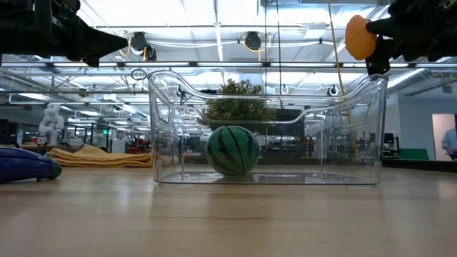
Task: Pick and placing Produce into tupperware
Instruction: Put the pumpkin into the transparent bin
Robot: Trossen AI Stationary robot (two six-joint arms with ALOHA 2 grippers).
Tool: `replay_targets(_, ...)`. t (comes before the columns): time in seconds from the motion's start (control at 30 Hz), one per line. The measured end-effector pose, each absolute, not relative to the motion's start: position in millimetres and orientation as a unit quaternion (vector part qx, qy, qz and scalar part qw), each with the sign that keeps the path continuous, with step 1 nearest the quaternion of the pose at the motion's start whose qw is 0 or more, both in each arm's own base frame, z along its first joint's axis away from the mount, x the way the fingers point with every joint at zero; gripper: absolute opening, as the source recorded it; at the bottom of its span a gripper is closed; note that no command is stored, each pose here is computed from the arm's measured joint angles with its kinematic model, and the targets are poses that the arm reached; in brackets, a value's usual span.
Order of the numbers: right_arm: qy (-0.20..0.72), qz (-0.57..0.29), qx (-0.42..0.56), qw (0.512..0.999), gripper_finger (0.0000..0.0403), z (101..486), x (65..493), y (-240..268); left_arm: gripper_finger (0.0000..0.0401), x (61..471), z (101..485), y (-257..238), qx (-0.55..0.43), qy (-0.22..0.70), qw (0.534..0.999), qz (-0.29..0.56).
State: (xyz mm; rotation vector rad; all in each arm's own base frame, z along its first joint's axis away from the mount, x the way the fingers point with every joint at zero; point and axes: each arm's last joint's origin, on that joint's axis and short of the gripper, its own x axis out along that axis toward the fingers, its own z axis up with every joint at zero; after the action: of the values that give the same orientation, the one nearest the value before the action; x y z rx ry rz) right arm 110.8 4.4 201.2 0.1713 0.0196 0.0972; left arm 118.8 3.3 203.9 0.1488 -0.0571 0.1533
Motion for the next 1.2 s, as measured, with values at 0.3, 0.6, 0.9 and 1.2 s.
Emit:
replay_targets(0.3, 0.010, 0.049, 0.086, 0.995, 0.0199, 201, 111, 4, 0.0019, 119, 204, 3, 0.074, -0.029, 0.994, 0.076)
replay_targets(0.6, 0.027, 0.047, 0.087, 0.995, 0.0199, 209, 120, 5, 0.0019, 119, 204, 3, 0.075, -0.029, 0.994, 0.077)
replay_targets(0.9, 0.100, 0.041, 0.075, 0.991, 0.0199, 231, 141, 5, 0.0019, 119, 204, 3, 0.078, -0.028, 0.994, 0.077)
replay_targets(1.2, 0.145, 0.041, 0.058, 0.987, 0.0199, 250, 160, 5, 0.0019, 119, 204, 3, 0.078, -0.028, 0.994, 0.077)
